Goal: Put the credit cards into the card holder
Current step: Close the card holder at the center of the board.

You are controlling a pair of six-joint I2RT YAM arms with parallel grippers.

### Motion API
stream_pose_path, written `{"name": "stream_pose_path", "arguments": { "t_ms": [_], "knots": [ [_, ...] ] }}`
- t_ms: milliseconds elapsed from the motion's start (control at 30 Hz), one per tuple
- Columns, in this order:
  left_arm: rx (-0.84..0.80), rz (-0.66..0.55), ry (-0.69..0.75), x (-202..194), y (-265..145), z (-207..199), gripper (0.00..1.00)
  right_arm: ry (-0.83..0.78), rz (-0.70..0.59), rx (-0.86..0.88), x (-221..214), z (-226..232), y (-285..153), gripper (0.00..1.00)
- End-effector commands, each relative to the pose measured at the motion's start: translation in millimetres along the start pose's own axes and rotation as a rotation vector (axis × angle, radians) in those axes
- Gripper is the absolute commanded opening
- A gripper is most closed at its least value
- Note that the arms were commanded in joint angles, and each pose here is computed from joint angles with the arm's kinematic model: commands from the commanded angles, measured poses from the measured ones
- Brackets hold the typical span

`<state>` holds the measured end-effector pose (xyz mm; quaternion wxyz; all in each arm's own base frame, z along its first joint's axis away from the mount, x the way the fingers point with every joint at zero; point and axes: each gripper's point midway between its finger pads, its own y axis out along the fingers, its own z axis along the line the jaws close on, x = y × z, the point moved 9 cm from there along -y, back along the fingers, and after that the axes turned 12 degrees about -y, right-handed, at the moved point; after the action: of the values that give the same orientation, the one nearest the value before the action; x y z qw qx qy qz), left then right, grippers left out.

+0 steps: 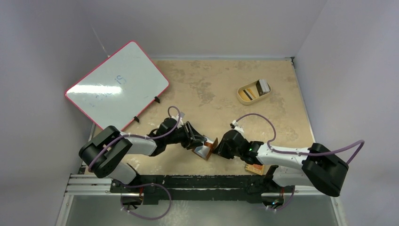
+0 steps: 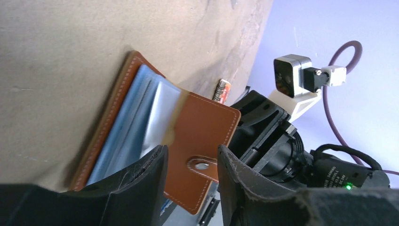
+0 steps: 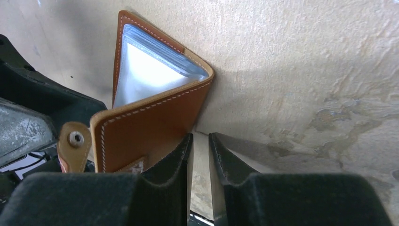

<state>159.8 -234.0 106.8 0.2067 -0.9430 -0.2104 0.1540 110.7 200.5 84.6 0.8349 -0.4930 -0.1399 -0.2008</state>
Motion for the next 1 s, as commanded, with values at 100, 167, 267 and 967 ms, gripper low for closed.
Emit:
{"name": "stream_pose_path", "arguments": {
  "t_ms": [100, 167, 267, 967],
  "knots": [
    [0.054, -0.026, 0.122, 0.6, -1.4, -13.6, 0.43, 0.003, 0.017, -0.025, -7.6, -11.5, 2.9, 0.21],
    [0.194, -0.101, 0.206, 7.4, -7.1, -12.4, 0.46, 0.001, 0.013, -0.024, -7.1, -11.8, 1.5, 0.22],
    [0.311, -0.212, 0.311, 17.9, -16.6, -19.7, 0.52, -0.006, 0.015, -0.020, -6.8, -11.1, 1.1, 0.22],
    [0.135, -0.038, 0.181, 9.6, 15.7, 1.4, 0.56, -0.040, 0.036, -0.012, -6.5, -6.3, 9.2, 0.22]
  ]
}}
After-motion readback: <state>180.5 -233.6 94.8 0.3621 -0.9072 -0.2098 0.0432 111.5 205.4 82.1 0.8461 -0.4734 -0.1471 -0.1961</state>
